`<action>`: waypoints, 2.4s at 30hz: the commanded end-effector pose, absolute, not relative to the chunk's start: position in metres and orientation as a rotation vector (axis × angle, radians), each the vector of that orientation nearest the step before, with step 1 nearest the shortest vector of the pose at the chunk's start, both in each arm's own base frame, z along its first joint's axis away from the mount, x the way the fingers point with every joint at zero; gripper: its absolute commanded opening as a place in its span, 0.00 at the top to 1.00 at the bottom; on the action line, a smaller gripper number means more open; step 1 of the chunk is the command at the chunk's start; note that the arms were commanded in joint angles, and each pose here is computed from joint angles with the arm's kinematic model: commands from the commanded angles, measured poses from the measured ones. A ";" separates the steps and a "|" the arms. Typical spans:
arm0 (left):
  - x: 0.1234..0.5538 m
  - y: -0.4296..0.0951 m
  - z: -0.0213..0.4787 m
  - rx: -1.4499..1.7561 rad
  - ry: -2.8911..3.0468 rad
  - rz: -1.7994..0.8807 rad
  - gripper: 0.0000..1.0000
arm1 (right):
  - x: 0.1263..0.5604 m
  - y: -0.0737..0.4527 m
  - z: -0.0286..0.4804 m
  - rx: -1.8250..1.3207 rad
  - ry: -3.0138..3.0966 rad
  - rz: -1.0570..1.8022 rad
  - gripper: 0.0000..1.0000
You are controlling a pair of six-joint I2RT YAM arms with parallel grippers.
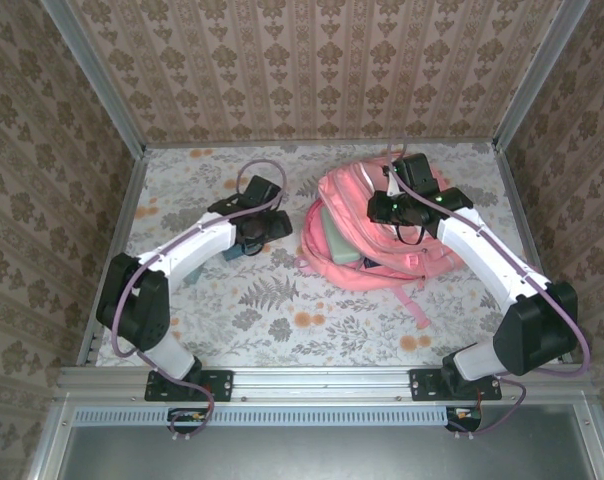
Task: Pack the student bag
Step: Move the card holder to the center of the table, then adjust the card holder at the center of the table.
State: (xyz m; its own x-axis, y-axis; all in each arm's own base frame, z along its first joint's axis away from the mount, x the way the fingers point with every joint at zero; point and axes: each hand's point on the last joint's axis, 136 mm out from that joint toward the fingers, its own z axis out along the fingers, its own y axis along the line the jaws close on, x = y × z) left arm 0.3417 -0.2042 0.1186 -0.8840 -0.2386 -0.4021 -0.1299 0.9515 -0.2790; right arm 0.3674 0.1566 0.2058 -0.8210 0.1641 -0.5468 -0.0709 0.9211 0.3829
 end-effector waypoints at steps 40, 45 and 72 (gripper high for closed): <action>0.297 -0.163 0.055 -0.267 2.860 -0.489 0.12 | 0.373 0.201 0.212 -0.049 2.496 0.589 0.89; 0.296 -0.150 0.052 -0.197 2.879 -0.395 0.09 | 0.373 0.201 0.209 -0.045 2.503 0.591 0.88; 0.232 -0.175 0.042 -0.040 2.930 -0.328 0.07 | 0.371 0.203 0.202 -0.046 2.520 0.608 0.89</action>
State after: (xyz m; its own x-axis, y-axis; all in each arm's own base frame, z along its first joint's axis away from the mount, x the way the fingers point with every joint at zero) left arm 0.2341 -0.1892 0.0467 -0.9805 -0.0458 -0.1912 0.0170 0.9491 -0.3146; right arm 0.3652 0.1878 0.1851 -0.8679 0.0837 -0.4897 -0.1143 0.9256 0.3609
